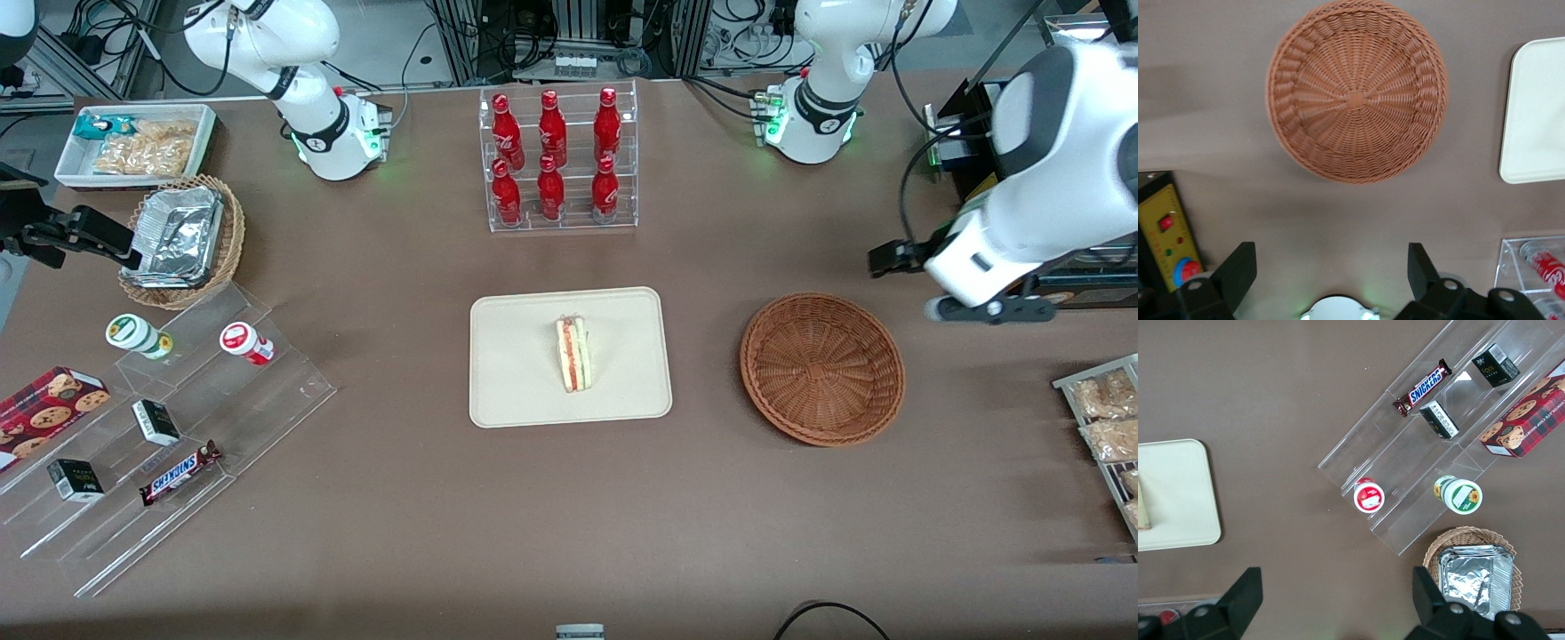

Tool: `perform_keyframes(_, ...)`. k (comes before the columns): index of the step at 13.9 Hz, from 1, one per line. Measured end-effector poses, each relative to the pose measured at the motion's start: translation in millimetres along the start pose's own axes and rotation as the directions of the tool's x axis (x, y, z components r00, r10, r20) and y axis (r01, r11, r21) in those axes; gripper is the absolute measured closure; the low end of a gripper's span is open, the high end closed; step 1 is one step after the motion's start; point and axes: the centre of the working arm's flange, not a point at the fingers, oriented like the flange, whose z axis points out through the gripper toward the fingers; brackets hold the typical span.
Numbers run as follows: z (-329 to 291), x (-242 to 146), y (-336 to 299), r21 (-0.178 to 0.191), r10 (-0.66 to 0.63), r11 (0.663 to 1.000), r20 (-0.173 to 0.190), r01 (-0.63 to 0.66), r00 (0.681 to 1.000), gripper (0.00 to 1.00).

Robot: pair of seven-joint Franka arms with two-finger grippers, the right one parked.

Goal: Place sandwich from basket to tray

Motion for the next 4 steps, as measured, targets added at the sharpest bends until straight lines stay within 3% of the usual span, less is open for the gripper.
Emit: perform_keyframes(4,-38,-10,-22,-0.004,0.009,1.0,-0.064,-0.009,0.998,0.0)
